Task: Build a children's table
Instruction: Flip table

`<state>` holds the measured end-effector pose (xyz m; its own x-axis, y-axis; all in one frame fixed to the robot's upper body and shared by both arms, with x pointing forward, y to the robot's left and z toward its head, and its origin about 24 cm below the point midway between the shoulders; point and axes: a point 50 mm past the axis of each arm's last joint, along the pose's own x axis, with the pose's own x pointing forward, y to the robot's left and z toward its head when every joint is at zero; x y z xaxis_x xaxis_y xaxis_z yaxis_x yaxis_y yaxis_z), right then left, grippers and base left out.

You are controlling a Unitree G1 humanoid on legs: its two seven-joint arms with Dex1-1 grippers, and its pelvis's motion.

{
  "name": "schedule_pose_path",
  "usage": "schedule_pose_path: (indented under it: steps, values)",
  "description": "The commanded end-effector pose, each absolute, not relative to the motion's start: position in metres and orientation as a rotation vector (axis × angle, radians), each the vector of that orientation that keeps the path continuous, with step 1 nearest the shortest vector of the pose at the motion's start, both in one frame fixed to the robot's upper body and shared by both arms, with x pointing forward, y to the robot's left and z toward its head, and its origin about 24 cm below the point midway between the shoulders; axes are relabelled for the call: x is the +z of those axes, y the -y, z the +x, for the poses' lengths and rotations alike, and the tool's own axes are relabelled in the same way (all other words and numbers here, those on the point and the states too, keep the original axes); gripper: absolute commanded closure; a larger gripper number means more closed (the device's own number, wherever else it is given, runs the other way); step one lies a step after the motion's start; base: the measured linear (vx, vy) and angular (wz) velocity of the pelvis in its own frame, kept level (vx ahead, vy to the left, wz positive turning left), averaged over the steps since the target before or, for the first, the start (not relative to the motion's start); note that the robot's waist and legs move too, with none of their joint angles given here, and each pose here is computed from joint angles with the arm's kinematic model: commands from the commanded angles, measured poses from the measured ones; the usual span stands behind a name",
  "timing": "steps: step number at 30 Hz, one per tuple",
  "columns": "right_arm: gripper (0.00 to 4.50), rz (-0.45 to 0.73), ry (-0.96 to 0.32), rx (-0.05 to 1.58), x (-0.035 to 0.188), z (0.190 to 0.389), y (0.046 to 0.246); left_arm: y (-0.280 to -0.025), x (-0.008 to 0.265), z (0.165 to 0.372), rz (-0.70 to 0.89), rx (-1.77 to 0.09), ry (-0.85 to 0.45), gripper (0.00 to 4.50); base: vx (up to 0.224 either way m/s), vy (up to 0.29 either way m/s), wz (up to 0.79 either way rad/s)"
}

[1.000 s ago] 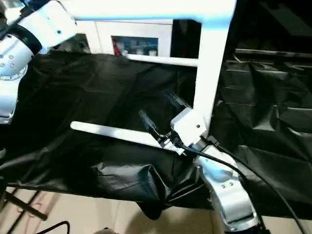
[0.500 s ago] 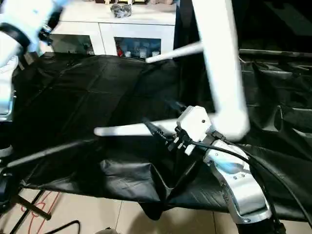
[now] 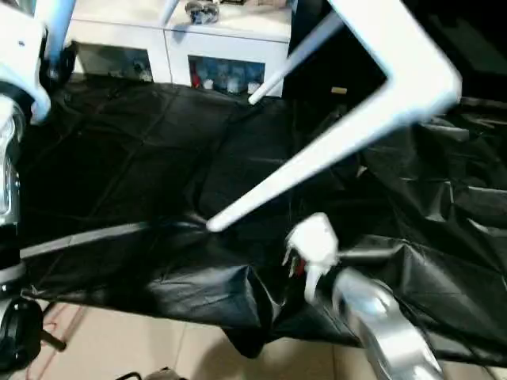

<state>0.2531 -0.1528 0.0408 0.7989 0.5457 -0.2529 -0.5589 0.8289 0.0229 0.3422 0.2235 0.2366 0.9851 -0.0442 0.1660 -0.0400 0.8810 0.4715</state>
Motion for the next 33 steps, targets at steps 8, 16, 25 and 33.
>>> schedule_pose_path:
  steps: [8,16,25,33]
  values:
    - [0.0,0.122,0.023,0.572,0.085,0.289,0.139,-0.21,0.214,0.34,0.488,-0.106,0.127,2.91,0.0,0.0,0.0]
    - [0.56,0.114,0.052,0.525,0.085,0.314,0.137,-0.212,0.205,0.333,0.495,-0.099,0.121,2.93,0.0,0.0,0.0]
    - [1.37,0.105,0.055,0.567,0.08,0.318,0.136,-0.221,0.191,0.322,0.496,-0.071,0.108,2.93,0.0,0.0,0.0]
    - [1.87,0.091,0.064,0.585,0.076,0.309,0.139,-0.22,0.16,0.307,0.452,-0.115,0.072,2.93,0.0,0.0,0.0]
